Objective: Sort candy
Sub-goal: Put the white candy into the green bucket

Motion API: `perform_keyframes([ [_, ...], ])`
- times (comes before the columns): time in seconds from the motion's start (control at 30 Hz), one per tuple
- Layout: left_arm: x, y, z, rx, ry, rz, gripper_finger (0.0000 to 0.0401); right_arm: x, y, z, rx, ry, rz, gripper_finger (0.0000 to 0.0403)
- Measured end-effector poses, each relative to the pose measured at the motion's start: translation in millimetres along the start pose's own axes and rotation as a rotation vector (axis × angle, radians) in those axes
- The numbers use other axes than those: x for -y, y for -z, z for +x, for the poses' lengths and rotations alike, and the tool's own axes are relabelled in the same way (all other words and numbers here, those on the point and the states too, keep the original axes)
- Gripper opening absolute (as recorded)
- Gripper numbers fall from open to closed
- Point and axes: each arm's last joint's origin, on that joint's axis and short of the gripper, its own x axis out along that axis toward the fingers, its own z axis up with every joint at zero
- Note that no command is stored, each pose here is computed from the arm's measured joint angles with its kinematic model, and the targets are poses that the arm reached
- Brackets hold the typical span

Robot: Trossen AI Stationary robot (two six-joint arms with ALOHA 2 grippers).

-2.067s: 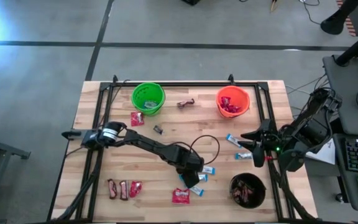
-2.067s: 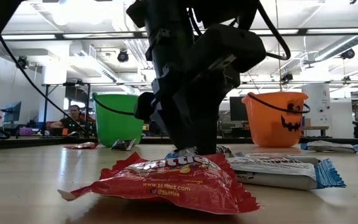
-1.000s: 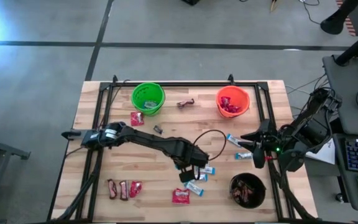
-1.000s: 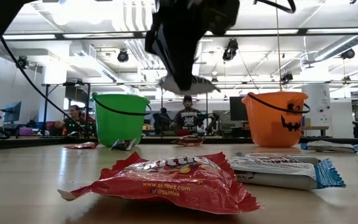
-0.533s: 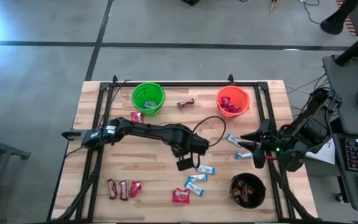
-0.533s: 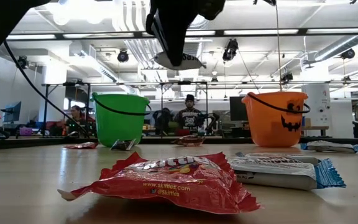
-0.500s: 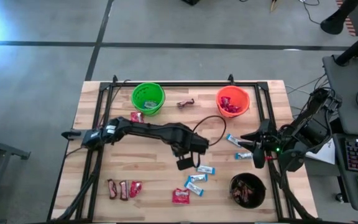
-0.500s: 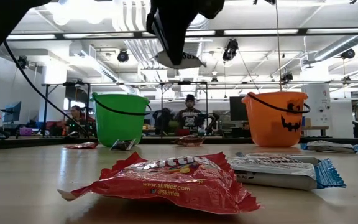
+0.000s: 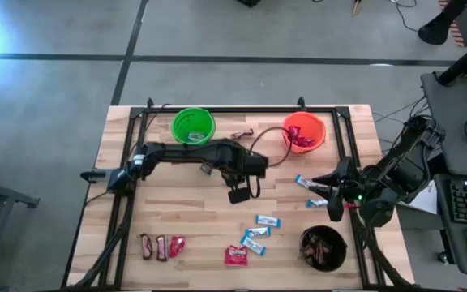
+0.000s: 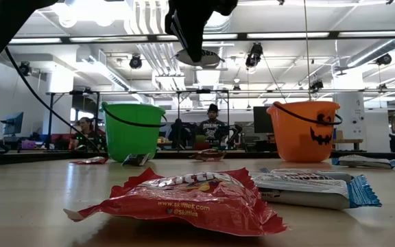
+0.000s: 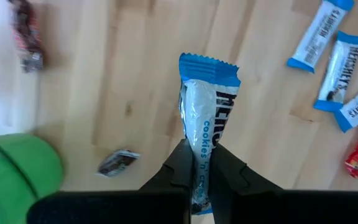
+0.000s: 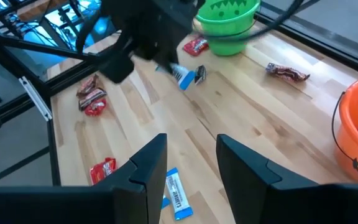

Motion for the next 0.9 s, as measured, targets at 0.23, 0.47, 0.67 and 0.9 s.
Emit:
perform_keyframes([
  [0.23,-30,0,-20,0.048,-0.001,-0.009,0.0002,-4,2,4,0.022,0.022,-0.004,0.0125],
  [0.47,-59,3,-37,0.090,-0.006,-0.012,0.0002,-5,2,5,0.044,0.032,0.013,0.0126],
  [0.67,-87,5,-49,0.119,-0.018,-0.022,0.0002,-6,2,5,0.048,0.026,0.023,0.0124],
  [0.9,-123,10,-62,0.151,-0.040,-0.049,0.0002,-7,1,5,0.055,0.022,0.031,0.0127],
])
